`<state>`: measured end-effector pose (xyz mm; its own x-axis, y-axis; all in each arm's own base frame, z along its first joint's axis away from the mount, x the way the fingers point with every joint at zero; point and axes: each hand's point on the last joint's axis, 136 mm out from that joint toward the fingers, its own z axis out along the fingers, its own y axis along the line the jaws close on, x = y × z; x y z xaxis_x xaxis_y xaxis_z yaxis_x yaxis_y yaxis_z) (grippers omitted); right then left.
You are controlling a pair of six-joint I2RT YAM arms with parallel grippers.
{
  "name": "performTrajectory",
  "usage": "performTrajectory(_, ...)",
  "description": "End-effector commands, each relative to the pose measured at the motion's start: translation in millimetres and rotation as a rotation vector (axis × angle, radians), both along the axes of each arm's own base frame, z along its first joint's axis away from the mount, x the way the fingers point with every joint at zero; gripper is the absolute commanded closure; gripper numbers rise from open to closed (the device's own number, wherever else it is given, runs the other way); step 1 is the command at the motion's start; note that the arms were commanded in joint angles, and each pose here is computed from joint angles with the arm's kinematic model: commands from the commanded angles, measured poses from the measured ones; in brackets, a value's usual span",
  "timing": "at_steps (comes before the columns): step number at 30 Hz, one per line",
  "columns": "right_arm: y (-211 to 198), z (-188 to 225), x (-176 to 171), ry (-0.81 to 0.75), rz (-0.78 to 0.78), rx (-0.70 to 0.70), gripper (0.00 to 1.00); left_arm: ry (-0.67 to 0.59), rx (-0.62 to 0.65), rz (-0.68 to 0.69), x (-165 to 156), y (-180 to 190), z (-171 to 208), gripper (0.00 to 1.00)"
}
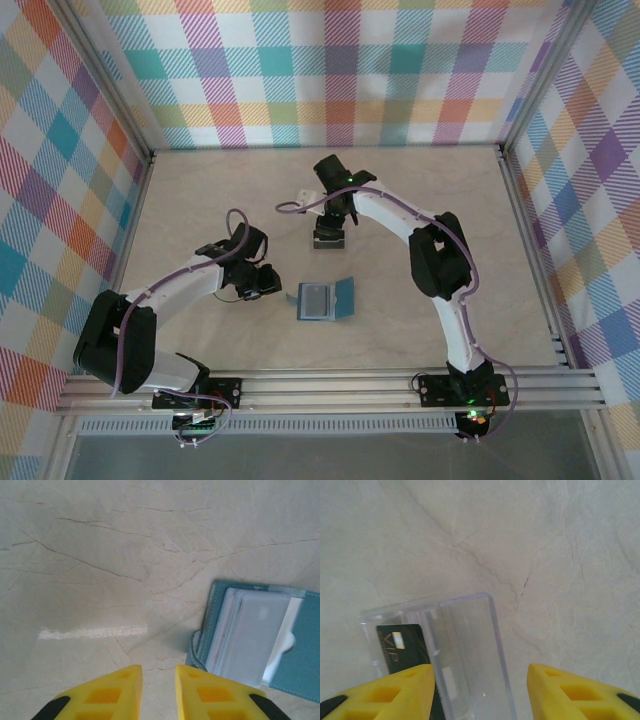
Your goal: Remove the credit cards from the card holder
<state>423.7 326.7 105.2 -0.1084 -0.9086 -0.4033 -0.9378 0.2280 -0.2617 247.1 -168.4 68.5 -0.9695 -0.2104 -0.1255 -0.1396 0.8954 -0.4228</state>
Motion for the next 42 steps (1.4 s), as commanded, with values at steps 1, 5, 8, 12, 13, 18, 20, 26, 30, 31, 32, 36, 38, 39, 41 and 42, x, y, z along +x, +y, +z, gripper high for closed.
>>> performTrajectory(1, 11, 50, -16, 0.044, -0.077, 0.164, 0.47, -0.063, -0.075, -0.043, 10, -18, 28, 0.76)
performTrajectory(5, 12, 70, -30, 0.138, -0.221, 0.287, 0.47, -0.05, -0.095, -0.1, 9, -37, 30, 0.76)
performTrajectory(8, 11, 84, -41, 0.22, -0.354, 0.384, 0.47, -0.036, -0.095, -0.148, 7, -53, 29, 0.76)
performTrajectory(12, 5, 90, -57, 0.363, -0.578, 0.496, 0.5, -0.01, -0.088, -0.181, 5, -65, 22, 0.79)
performTrajectory(13, 3, 89, -62, 0.41, -0.637, 0.516, 0.51, -0.004, -0.086, -0.186, 4, -67, 20, 0.8)
performTrajectory(18, -3, 79, -92, 0.628, -0.834, 0.556, 0.57, 0.046, -0.064, -0.197, 1, -70, 4, 0.89)
performTrajectory(20, -5, 71, -106, 0.725, -0.901, 0.554, 0.59, 0.069, -0.051, -0.196, -2, -68, -4, 0.91)
performTrajectory(26, 2, 48, -136, 0.935, -0.944, 0.614, 0.61, 0.122, -0.025, -0.195, -14, -61, -26, 0.93)
performTrajectory(30, 3, 26, -151, 1.013, -0.973, 0.581, 0.63, 0.147, -0.028, -0.195, -21, -59, -37, 0.94)
performTrajectory(31, 2, 22, -154, 1.025, -0.983, 0.573, 0.64, 0.152, -0.028, -0.196, -23, -59, -39, 0.94)
performTrajectory(32, 3, 18, -158, 1.036, -0.988, 0.565, 0.65, 0.155, -0.027, -0.196, -24, -58, -41, 0.94)
performTrajectory(36, 9, 2, -172, 1.096, -0.999, 0.524, 0.74, 0.171, -0.022, -0.193, -29, -55, -47, 0.94)
performTrajectory(38, 15, -2, -179, 1.114, -0.994, 0.499, 0.78, 0.182, -0.023, -0.193, -31, -54, -50, 0.95)
performTrajectory(39, 18, -6, -182, 1.12, -0.998, 0.483, 0.81, 0.189, -0.021, -0.191, -33, -54, -52, 0.95)
performTrajectory(41, 23, -14, -187, 1.132, -1.001, 0.45, 0.84, 0.194, -0.017, -0.192, -35, -52, -54, 0.95)
performTrajectory(42, 24, -19, -190, 1.134, -1.006, 0.434, 0.84, 0.197, -0.011, -0.19, -36, -51, -56, 0.95)
